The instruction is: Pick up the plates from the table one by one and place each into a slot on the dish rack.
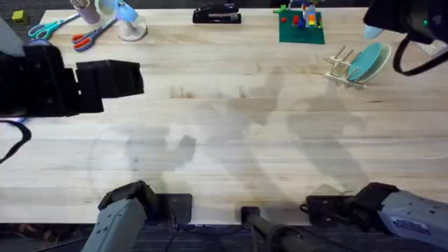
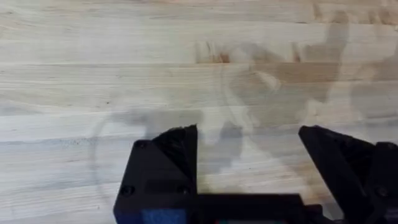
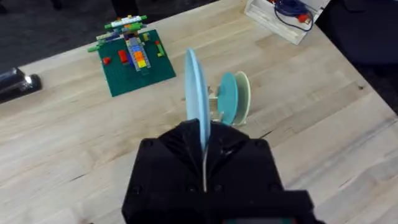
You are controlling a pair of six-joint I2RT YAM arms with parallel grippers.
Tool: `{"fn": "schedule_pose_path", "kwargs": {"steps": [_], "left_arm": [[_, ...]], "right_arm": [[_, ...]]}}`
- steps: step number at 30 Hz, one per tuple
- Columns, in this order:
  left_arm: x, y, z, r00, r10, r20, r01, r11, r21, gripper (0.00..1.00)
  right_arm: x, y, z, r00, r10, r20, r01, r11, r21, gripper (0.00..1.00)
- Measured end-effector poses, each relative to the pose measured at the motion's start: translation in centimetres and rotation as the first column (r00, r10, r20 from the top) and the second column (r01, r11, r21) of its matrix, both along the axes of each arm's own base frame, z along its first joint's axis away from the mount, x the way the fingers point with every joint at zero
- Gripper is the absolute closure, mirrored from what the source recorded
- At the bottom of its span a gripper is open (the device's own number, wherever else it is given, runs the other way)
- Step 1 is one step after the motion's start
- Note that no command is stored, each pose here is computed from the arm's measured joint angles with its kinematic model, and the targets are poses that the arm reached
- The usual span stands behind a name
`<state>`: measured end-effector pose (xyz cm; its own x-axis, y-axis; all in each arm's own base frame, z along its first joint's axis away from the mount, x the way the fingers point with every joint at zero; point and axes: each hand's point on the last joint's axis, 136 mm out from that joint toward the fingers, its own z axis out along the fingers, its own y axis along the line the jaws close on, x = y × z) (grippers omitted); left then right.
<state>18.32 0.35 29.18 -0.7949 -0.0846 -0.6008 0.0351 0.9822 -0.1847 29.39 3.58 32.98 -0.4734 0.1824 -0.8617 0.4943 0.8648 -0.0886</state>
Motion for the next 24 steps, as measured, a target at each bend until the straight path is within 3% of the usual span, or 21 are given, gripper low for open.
{"fn": "schedule_pose_path", "kwargs": {"steps": [9, 16, 24], "left_arm": [[-0.6, -0.3, -0.4, 0.999, 0.0, -0.032, 0.0, 1.0, -0.013, 0.004], [-3.8, -1.5, -2.1, 0.983, -0.005, -0.184, -0.008, 0.997, -0.072, 0.006], [-3.9, -1.6, -2.1, 0.982, -0.004, -0.187, -0.01, 0.997, -0.074, 0.007]], "right_arm": [[-0.6, -0.5, -0.4, 0.999, -0.006, -0.032, 0.005, 1.0, -0.027, 0.973], [-0.8, -0.7, -0.5, 0.999, -0.01, -0.045, 0.008, 0.999, -0.034, 0.973], [-1.1, -1.8, -1.0, 0.996, -0.062, -0.058, 0.061, 0.998, -0.006, 0.973]]}}
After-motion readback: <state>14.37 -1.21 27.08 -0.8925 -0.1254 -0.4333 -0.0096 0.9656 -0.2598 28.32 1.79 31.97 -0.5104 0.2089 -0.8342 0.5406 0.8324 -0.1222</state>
